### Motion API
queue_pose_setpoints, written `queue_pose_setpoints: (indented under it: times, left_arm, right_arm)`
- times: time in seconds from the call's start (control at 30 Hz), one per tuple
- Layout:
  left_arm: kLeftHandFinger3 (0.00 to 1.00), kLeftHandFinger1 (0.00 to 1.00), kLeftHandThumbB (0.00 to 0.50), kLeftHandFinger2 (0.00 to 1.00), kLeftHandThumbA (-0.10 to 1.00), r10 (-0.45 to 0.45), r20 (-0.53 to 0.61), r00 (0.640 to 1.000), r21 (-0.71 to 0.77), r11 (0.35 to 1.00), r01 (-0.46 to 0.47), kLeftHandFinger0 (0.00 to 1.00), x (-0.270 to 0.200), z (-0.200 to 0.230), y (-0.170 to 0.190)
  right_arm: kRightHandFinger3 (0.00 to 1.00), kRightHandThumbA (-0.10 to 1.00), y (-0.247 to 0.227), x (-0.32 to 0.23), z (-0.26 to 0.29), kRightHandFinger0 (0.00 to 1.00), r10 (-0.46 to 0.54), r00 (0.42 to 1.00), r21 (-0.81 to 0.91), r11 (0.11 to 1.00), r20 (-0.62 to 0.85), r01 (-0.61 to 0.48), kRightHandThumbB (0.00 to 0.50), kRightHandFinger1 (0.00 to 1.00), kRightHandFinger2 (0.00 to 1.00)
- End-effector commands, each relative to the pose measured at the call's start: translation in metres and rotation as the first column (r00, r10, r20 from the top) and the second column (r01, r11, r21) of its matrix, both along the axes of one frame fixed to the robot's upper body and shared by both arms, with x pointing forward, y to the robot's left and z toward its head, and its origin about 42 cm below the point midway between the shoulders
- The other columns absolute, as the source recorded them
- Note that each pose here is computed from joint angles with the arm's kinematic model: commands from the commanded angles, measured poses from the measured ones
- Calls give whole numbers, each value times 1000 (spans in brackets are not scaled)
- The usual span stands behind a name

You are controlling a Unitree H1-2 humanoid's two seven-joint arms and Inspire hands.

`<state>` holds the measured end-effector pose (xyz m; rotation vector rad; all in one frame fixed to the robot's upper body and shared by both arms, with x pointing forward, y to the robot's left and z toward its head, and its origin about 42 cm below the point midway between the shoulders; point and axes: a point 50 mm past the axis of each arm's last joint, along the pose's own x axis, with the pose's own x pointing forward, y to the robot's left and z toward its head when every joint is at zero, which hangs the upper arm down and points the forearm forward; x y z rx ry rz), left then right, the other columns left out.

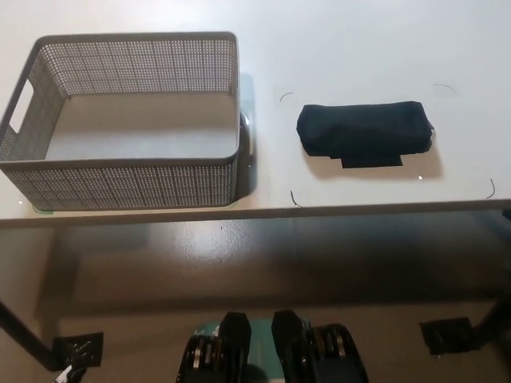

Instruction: Use the right hand to pick up the pencil case on the right hand side and put it into a grey container on the left side

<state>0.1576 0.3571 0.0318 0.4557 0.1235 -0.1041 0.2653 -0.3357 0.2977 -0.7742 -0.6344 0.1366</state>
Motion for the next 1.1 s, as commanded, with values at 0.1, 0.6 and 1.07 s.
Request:
queue_pose_setpoints:
  times: [0.1, 0.6, 1.07]
  left_arm:
    - [1000, 1000, 409, 1000, 1000, -38, 17, 999, 44, 998, 37, 1000, -6, 7, 12]
    - [1000, 1000, 440, 1000, 1000, -55, -6, 998, 32, 998, 55, 1000, -13, -2, 12]
    - [1000, 1000, 400, 1000, 1000, -50, -5, 999, 24, 998, 50, 1000, -16, -4, 5]
  right_arm:
    - [1000, 923, 25, 69, 89, 1000, -52, 999, -273, 961, 10, 53, 500, 1000, 1000]
    - [1000, 777, 77, 207, 149, 1000, -180, 978, -566, 820, -105, 90, 500, 1000, 1000]
    - [1000, 1000, 110, 260, 152, 1000, -224, 939, -557, 829, -261, 43, 500, 1000, 1000]
